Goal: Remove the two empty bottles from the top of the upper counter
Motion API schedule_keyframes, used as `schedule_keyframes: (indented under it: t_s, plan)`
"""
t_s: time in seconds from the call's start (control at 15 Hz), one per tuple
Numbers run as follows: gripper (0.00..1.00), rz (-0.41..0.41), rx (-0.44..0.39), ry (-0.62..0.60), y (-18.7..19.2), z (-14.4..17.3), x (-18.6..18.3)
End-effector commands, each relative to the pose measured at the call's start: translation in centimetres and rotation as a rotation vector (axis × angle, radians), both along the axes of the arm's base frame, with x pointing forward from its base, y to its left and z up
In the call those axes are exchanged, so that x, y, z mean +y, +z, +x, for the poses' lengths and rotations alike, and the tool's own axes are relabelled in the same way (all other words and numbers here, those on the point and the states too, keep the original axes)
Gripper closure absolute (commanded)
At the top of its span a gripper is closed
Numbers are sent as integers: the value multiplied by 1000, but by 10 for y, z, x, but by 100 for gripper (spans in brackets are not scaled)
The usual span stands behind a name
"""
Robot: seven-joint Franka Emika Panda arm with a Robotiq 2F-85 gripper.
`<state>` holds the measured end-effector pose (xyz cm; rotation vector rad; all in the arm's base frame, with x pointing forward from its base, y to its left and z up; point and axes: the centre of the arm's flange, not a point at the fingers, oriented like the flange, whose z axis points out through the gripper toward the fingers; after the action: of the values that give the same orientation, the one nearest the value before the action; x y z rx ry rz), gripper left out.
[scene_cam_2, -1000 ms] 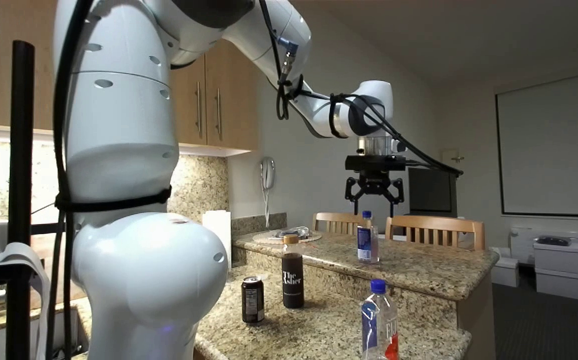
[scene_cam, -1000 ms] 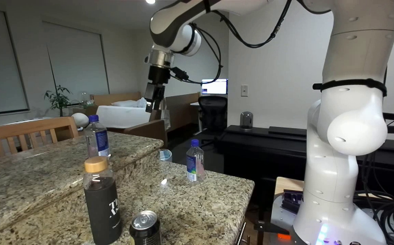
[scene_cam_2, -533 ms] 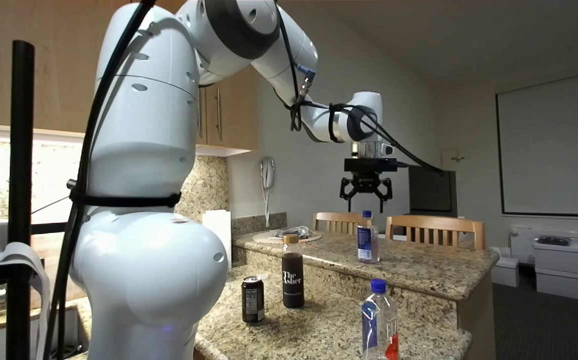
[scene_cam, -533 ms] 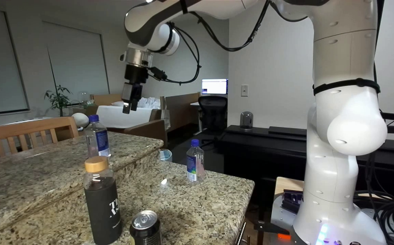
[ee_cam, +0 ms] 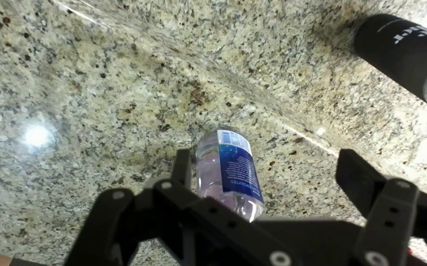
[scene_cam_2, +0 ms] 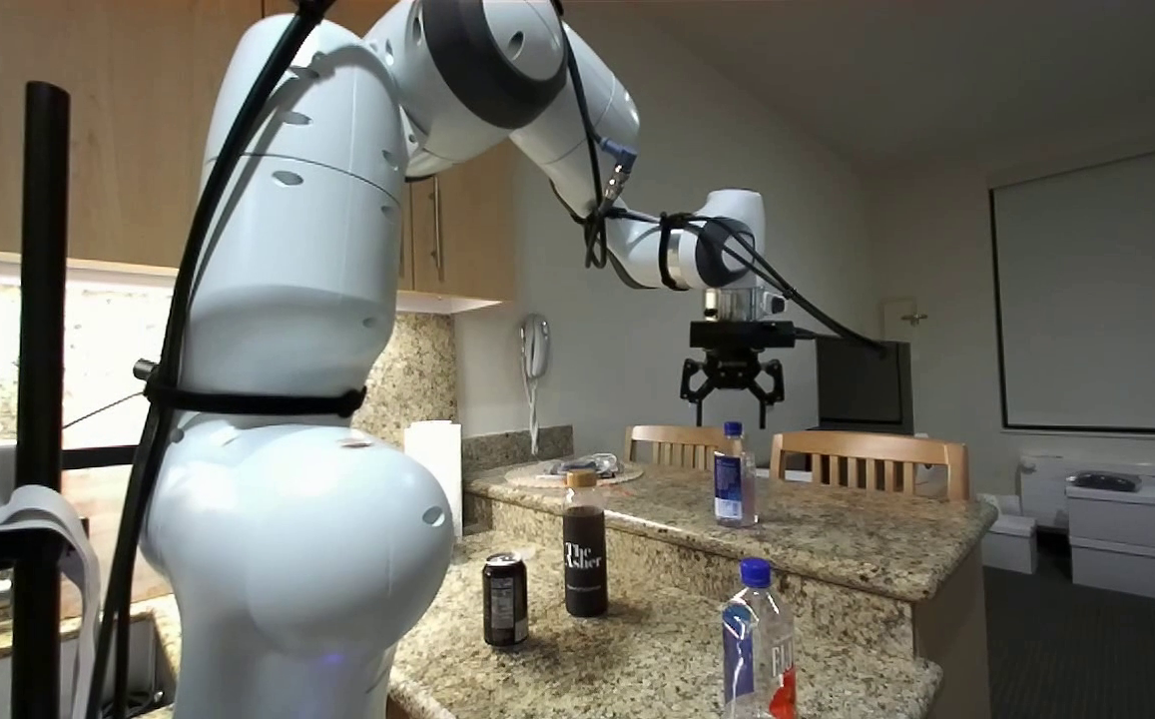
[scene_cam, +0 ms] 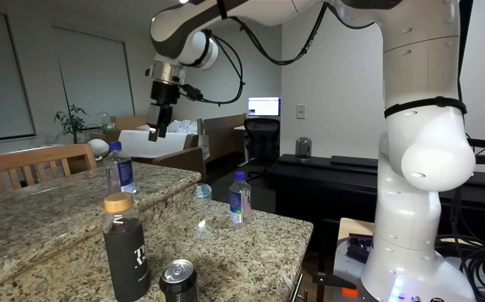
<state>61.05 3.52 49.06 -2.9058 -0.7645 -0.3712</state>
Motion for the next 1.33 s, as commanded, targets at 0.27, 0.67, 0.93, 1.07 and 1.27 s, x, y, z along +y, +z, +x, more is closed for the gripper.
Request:
schedule_keyframes:
  t_s: [0.27, 0.67, 0.93, 1.07, 1.27]
  plan:
    - [0, 66, -31, 98, 0, 27, 58]
    - [0, -75, -27, -5, -10, 64, 101]
    - [0, -184, -50, -77, 6, 73, 117]
    - [0, -231, -50, -104, 12, 75, 123]
    - [0, -279, -20, -139, 13, 76, 122]
